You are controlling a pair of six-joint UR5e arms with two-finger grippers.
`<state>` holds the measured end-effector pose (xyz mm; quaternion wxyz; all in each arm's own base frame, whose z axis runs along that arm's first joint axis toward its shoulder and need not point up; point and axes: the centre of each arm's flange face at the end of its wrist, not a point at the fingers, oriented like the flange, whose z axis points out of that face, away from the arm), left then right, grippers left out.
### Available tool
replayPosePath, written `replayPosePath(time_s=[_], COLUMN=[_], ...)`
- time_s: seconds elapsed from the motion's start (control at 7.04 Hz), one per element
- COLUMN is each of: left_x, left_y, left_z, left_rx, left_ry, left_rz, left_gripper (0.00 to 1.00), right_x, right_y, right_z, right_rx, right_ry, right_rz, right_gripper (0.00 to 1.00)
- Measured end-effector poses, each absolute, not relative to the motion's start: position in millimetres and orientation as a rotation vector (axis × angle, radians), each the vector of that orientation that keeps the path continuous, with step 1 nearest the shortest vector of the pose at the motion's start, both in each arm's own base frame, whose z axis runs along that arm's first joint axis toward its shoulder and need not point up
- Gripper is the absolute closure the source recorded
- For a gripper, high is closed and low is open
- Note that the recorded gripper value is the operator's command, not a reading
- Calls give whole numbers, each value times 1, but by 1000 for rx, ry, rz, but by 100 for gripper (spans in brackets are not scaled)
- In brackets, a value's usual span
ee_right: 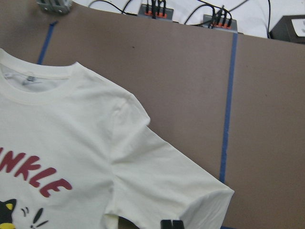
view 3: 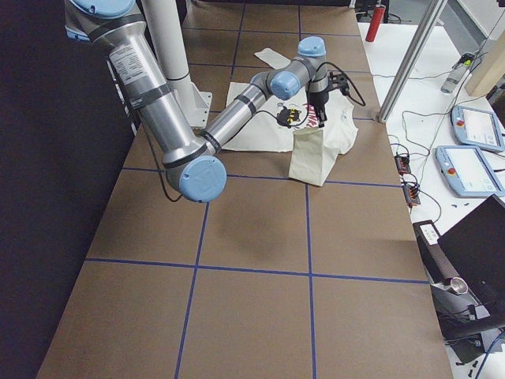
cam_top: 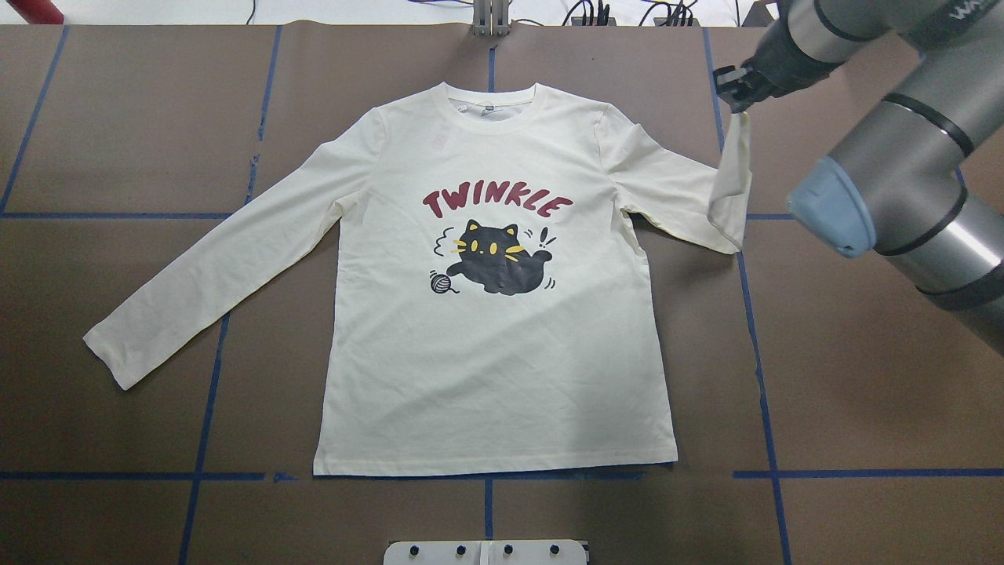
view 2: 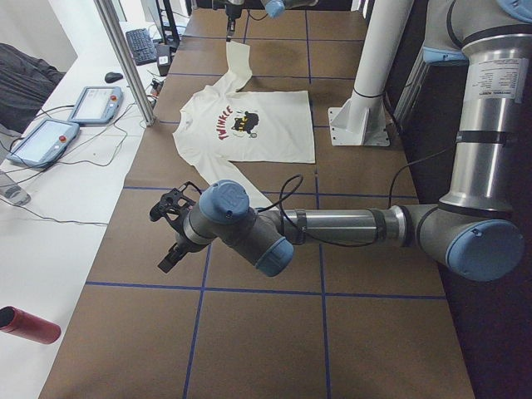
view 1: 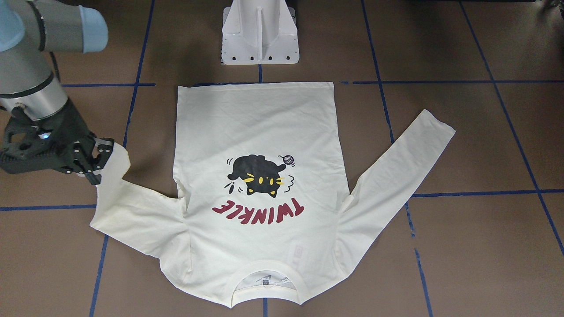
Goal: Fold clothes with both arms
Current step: 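Carry the grasped sleeve across the shirt front toward the left gripper and release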
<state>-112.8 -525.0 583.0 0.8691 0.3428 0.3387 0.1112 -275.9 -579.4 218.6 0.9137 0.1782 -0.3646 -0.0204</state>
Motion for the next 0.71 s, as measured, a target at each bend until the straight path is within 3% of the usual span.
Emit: replayPosePath(time_s=[0.43, 0.71], left_x=[-113, -113], left_y=[-524, -524], left_z=[585, 588], left_rx=[714, 709], left_ry=[709, 710], left_rz=[232, 231], left_gripper=[0, 0], right_x=[-340, -439], right_y=[-564, -557], right_z=[88, 23], right_rx=[479, 504], right_ry=[-815, -776], right_rz=[-73, -48], right_gripper=[100, 100])
